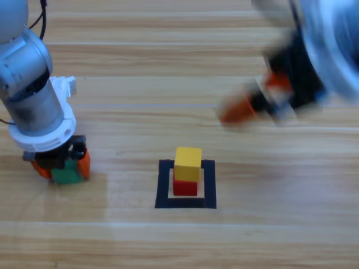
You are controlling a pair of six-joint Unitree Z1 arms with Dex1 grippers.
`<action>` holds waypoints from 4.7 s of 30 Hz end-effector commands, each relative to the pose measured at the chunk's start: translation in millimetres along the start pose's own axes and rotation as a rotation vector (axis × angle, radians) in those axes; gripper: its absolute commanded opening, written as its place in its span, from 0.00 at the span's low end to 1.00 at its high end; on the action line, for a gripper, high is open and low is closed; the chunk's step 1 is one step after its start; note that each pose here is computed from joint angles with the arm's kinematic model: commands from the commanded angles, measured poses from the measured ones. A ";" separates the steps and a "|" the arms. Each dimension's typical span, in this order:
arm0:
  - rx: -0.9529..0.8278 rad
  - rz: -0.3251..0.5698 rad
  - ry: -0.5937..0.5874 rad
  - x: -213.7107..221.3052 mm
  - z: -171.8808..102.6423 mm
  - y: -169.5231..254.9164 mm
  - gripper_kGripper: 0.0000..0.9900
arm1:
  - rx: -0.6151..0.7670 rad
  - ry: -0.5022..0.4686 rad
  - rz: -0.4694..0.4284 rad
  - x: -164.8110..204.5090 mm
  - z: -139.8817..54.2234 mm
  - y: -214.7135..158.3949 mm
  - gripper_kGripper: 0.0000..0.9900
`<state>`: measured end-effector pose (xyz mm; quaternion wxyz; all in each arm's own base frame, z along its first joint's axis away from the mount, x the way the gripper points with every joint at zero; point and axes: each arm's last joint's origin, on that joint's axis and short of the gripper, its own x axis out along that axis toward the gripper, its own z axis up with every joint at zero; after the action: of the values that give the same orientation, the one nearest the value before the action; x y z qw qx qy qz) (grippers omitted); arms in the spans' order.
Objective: Stack the blocks in the rectangular block: red at the bottom, yellow in the middle, green on top
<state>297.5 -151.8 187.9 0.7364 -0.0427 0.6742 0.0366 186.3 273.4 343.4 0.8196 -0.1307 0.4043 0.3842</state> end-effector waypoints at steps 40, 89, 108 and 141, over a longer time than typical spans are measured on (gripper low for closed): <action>0.198 0.004 0.036 -80.5 -32.4 -180.0 0.10 | -0.160 0.091 0.054 6.0 -74.9 -60.8 1.00; 0.158 0.008 0.031 -63.2 -31.4 -212.8 0.11 | -0.165 0.094 0.052 4.0 -77.8 -60.4 1.00; 0.154 0.024 0.037 -55.3 -31.7 -215.8 0.56 | -0.178 0.092 0.060 1.3 -77.4 -56.0 1.00; 0.314 -0.390 -0.605 -198.6 -161.0 30.0 1.00 | -0.188 0.123 0.052 14.2 -73.9 -54.2 1.00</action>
<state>154.3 -179.7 387.3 0.8884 -0.0484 0.4294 -0.1551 196.1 200.3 288.6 0.7824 -0.2006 0.4080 0.4256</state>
